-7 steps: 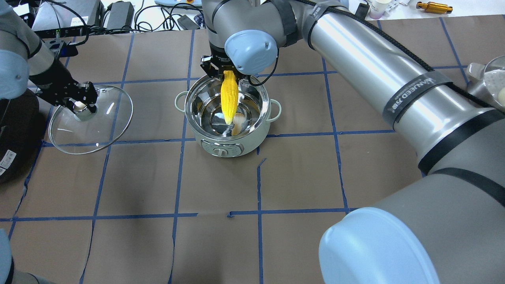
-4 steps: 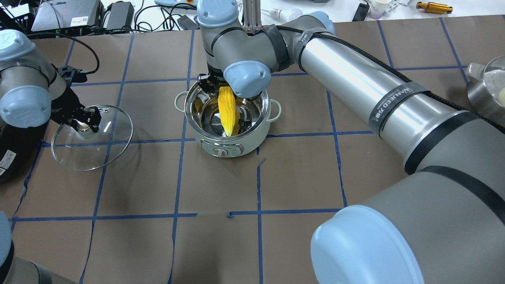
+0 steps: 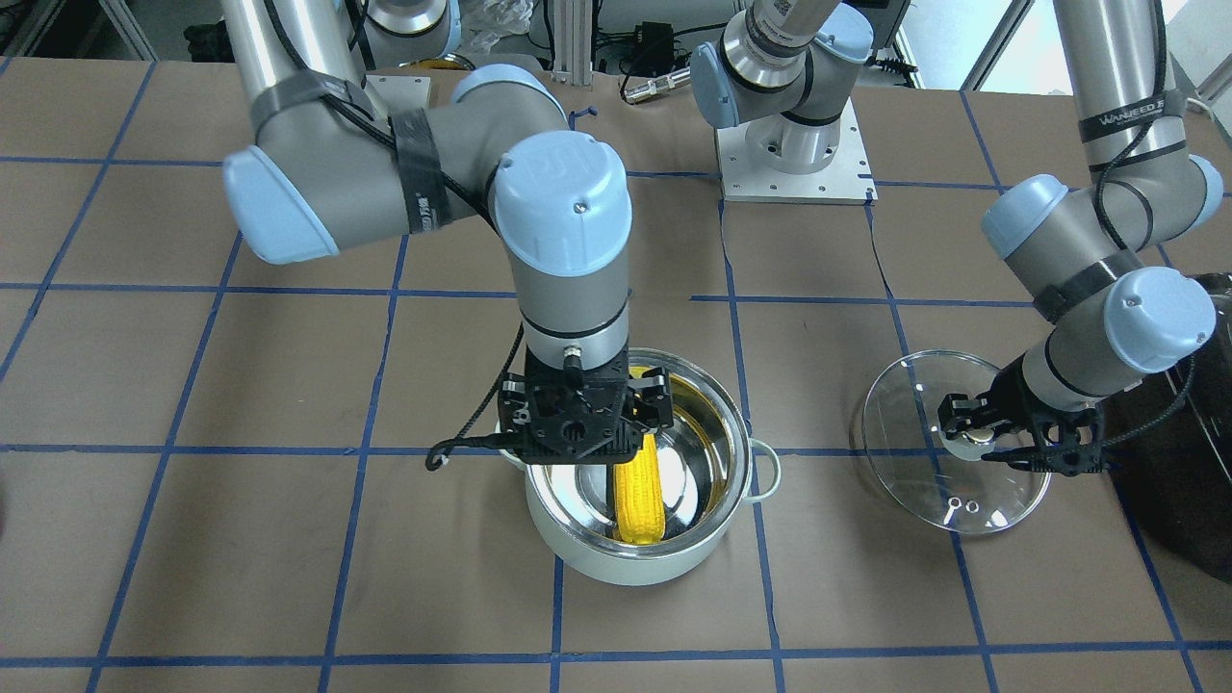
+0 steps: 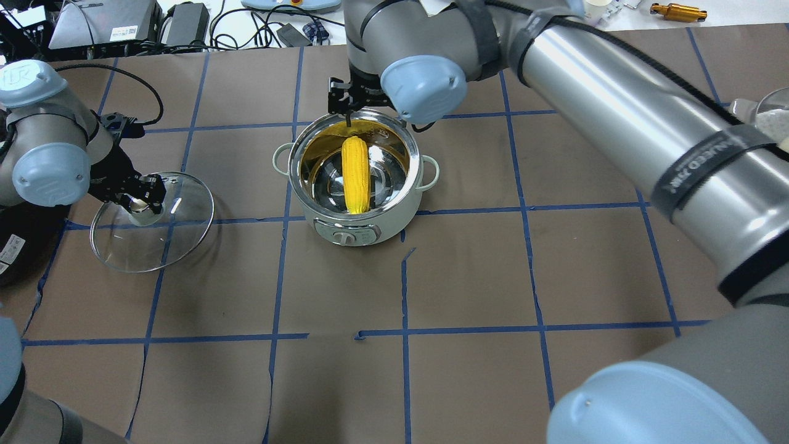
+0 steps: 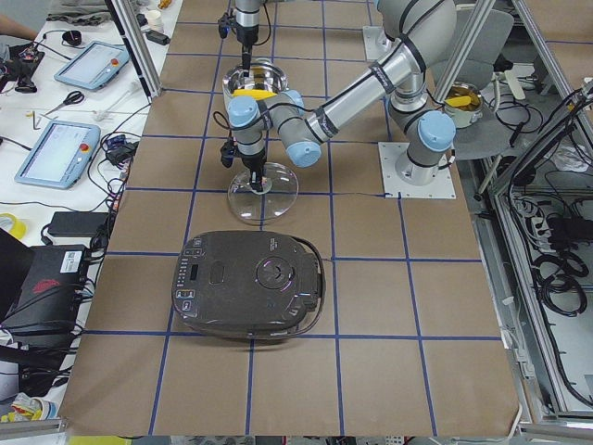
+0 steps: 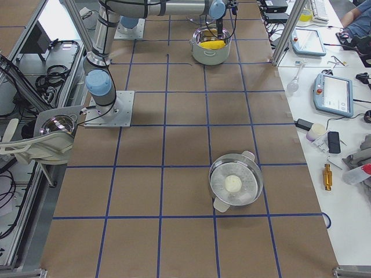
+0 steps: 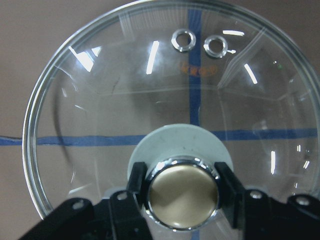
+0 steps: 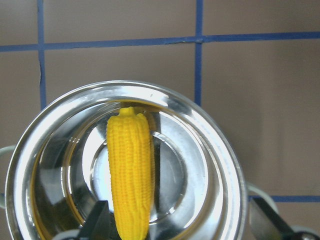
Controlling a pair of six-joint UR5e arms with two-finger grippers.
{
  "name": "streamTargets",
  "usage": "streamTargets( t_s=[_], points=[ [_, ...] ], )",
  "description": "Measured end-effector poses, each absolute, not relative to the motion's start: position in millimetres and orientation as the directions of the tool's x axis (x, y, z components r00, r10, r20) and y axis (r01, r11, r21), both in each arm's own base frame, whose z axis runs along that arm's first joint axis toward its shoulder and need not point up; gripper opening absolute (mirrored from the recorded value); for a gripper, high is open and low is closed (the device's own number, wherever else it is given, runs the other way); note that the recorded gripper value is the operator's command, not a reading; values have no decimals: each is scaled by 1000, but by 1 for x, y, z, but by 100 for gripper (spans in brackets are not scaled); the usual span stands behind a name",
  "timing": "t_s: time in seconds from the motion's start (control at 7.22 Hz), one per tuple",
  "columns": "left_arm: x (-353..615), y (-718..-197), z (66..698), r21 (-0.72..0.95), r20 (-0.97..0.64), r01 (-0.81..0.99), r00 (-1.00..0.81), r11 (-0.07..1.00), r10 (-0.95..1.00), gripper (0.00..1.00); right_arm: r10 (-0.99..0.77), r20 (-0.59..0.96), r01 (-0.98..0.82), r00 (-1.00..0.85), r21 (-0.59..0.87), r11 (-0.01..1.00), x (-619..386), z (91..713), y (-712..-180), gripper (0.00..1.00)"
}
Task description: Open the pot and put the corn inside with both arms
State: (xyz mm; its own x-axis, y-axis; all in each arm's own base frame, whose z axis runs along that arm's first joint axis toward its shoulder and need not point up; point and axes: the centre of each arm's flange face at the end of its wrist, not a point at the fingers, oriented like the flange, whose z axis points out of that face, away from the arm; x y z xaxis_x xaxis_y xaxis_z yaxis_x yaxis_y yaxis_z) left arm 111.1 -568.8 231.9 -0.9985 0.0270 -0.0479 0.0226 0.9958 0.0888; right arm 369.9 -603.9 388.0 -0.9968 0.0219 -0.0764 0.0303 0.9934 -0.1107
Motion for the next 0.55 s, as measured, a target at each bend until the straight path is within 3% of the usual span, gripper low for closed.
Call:
streamTargets(
  t_s=[0.14,0.28,0.55],
  points=[
    [111,-567,228,97,-44,20,-999,995,24,59,65,-65,71,-996,-90,993,337,414,-601,100],
    [110,-566,224,103,-41,14,-999,995,18,94,113,-51,115,-992,-56,992,300,433,-599,100],
    [110,-566,225,103,-46,-23,-999,994,-18,100,150,-29,150,-988,-2,989,211,475,-591,100]
  ],
)
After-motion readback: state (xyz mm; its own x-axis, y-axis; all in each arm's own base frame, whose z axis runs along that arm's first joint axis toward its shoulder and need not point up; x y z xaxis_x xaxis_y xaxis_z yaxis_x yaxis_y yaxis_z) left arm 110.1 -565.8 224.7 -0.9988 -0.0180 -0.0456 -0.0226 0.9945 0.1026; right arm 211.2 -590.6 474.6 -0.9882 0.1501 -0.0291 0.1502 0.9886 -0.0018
